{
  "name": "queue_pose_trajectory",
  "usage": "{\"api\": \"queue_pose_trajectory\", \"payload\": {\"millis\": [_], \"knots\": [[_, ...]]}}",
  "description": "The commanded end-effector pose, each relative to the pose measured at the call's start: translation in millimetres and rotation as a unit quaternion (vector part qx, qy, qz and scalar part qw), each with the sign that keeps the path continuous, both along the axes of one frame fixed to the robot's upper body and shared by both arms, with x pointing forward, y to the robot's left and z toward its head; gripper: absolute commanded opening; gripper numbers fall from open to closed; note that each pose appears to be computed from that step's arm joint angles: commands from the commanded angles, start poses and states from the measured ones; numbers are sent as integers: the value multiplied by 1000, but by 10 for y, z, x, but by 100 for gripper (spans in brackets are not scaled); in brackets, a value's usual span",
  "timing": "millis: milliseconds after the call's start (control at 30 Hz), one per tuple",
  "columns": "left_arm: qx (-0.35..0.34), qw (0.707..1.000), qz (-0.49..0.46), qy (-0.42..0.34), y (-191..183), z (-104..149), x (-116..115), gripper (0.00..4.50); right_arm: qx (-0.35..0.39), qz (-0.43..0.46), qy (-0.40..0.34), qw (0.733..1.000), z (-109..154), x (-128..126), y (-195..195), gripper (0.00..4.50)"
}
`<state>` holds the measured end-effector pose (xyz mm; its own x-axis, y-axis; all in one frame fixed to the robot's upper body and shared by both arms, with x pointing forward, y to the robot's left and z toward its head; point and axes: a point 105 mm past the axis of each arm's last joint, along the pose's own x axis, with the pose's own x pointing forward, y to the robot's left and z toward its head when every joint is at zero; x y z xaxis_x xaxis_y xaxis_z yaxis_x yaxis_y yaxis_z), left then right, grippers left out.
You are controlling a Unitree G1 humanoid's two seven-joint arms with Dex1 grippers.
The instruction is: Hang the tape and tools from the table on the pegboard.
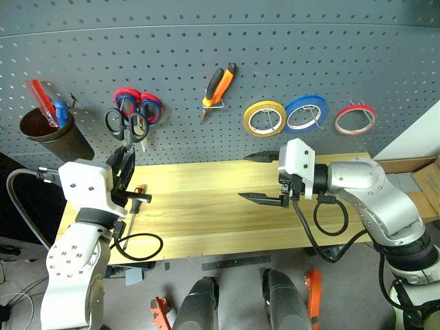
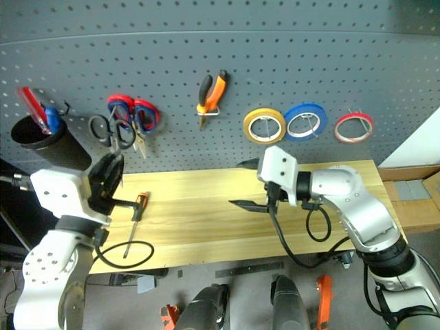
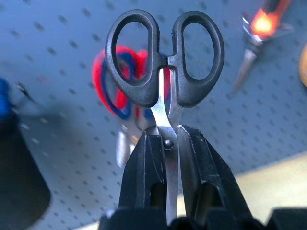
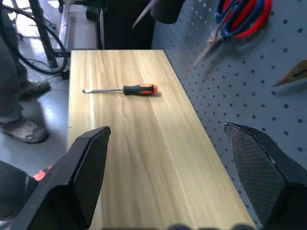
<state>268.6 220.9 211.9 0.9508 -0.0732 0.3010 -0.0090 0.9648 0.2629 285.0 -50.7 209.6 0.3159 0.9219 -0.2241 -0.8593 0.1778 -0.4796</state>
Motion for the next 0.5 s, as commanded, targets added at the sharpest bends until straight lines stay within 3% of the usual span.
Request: {"api": "queue_pose_trajectory", "payload": {"millis": [33,500], "knots": [[-10,1000,16,-10,88,49,67,12,8,12,-28,1000,115,-34,27,392],[-11,1000,5,9,128,1,312,12,12,2,-34,999,167,-55,33,392]]}}
